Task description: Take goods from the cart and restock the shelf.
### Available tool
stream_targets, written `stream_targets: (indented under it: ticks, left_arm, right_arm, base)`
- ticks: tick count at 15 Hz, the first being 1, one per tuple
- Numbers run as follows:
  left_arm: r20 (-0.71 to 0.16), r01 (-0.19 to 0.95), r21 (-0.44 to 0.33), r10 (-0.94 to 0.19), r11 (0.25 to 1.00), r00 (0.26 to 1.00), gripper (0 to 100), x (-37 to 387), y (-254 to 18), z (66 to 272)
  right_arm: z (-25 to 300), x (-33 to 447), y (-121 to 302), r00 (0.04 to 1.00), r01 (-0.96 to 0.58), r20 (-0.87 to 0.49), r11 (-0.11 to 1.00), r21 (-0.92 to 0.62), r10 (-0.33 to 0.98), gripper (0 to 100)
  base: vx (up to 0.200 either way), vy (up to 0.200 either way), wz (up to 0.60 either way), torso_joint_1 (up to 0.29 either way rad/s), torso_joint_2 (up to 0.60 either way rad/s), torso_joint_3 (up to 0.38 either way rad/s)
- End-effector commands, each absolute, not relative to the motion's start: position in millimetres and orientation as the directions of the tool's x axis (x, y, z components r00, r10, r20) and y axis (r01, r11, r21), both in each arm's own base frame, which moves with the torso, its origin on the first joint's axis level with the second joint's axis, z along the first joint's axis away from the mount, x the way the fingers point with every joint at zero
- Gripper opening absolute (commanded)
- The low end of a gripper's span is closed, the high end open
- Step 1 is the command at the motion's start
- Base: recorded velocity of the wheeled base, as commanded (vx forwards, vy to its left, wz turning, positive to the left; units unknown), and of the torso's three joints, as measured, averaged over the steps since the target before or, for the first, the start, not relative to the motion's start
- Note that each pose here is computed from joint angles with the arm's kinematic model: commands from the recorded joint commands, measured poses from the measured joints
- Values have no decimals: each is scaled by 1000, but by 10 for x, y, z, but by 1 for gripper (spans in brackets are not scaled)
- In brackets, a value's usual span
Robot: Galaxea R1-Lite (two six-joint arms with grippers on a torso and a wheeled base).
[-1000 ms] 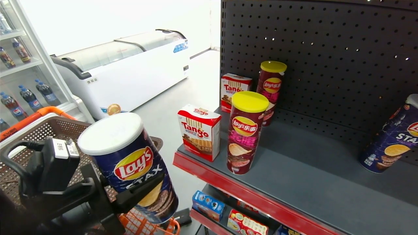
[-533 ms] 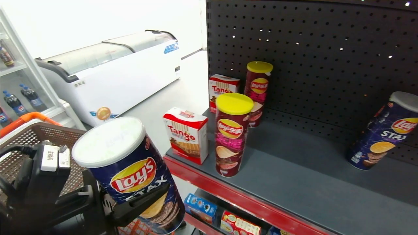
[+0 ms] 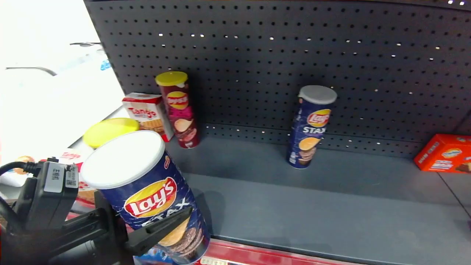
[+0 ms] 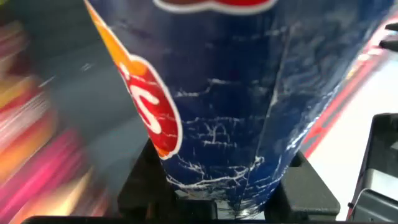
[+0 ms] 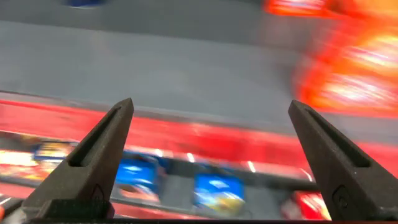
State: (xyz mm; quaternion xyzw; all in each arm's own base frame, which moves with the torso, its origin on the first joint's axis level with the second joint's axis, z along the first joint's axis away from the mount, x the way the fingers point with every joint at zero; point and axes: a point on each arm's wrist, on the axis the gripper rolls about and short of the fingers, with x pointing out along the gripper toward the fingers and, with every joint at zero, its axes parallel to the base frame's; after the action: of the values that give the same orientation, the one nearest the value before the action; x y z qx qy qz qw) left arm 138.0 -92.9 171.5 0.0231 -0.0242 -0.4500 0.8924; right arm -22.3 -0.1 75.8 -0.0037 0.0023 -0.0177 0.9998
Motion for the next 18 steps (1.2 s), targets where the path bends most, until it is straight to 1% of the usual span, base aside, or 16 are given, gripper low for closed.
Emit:
stream_targets:
  ticks: [1,11,14,17,18]
  left_arm:
    - [20,802,62,-804,594,594,0,1388,-933,1712]
    - [23,796,62,-798,602,602,0,1397,-917,1718]
    - [34,804,70,-807,591,590,0,1403,-924,1747]
    - [51,797,81,-801,599,597,0,1425,-933,1802]
    - [60,766,84,-771,637,634,0,1484,-928,1869]
  right_arm:
    - [758,-222,-1,999,35,-6,999,-8,-35,100]
    - [758,-222,0,1000,31,-6,999,-11,-31,100]
    - [758,-222,0,1000,31,-6,999,-12,-31,100]
    - [762,-208,2,1000,-2,-25,999,-34,2,100]
    - [1000,-233,7,999,-48,23,998,-41,49,100]
  base:
    - [0,0,-600,-2,2,2]
    - [0,0,0,0,0,0]
    - [0,0,0,0,0,0]
    - [0,0,0,0,0,0]
    - [0,0,0,0,0,0]
